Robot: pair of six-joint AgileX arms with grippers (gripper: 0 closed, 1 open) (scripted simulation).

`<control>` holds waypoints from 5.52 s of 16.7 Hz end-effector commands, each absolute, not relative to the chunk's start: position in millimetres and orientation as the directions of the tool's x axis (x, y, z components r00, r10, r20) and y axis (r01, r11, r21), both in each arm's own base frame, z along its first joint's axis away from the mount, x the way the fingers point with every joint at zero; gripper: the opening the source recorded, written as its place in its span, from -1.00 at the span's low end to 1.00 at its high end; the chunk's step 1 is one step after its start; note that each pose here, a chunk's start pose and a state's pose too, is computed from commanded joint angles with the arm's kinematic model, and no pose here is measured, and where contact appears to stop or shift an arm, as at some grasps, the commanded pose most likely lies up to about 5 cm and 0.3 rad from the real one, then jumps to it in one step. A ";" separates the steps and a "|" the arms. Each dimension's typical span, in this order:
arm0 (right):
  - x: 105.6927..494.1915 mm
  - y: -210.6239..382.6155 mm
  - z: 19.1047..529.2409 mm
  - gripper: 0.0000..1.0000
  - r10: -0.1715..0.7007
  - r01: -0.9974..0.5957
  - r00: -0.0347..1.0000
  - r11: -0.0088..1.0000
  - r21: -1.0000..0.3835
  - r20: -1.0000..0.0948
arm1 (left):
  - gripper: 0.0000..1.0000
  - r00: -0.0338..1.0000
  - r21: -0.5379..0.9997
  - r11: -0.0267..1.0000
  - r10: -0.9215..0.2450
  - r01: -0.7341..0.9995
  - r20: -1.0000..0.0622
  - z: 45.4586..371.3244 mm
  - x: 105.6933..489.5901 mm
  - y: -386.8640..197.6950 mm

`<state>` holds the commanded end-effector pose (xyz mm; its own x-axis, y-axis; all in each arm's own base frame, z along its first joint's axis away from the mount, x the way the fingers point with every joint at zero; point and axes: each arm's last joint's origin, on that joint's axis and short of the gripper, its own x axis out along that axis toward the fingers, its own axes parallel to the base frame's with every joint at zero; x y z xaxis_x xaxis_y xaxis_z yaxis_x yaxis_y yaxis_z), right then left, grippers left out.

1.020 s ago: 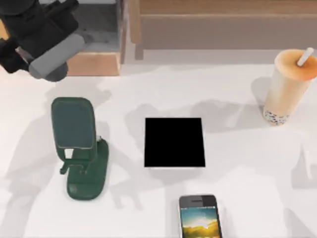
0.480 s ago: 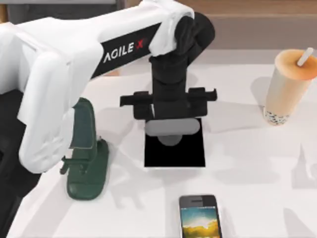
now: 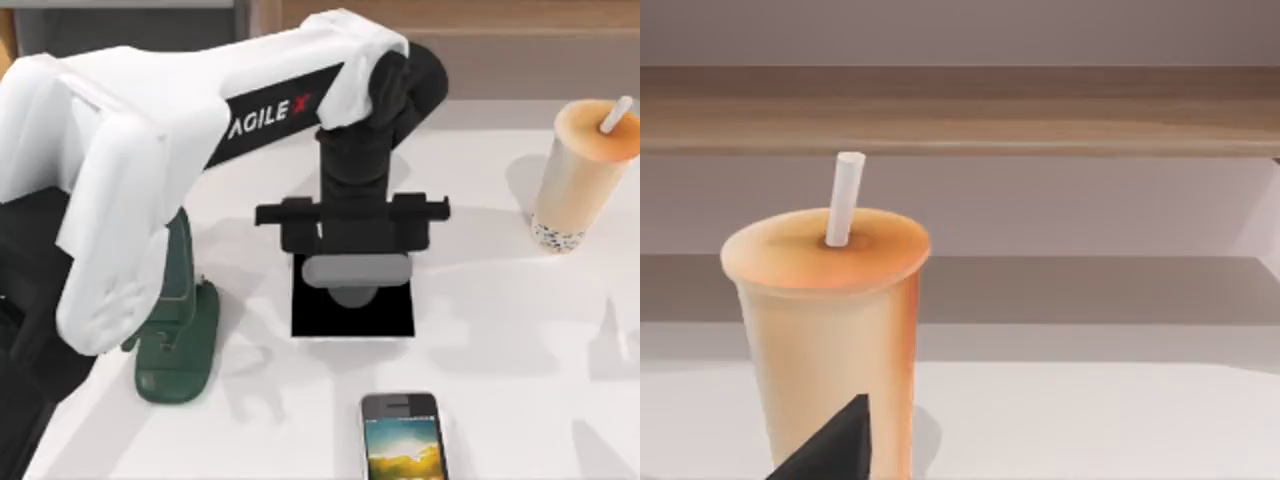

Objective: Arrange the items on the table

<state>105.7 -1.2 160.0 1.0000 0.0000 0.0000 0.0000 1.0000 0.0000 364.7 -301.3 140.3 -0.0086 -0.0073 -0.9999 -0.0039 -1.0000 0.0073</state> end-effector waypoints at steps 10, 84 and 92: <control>105.7 -1.2 160.0 1.00 0.000 0.000 1.000 1.000 0.000 0.000 | -0.40 -0.007 0.009 -1.000 -0.009 -0.005 -1.000 133.6 364.3 -302.3; 105.7 -1.2 160.0 1.00 0.000 0.000 1.000 1.000 0.000 0.000 | 1.00 0.024 0.000 0.999 0.001 -0.033 -1.000 117.3 165.5 -344.9; 105.7 -1.2 160.0 1.00 0.000 0.000 1.000 1.000 0.000 0.000 | 0.70 0.018 0.011 0.999 0.012 -0.033 -1.000 103.6 164.3 -342.7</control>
<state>105.7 -1.2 160.0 1.0000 0.0000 0.0000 0.0000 1.0000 0.0000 164.3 -342.7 103.6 0.0184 0.0118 -0.9998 -0.0328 0.9994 0.0112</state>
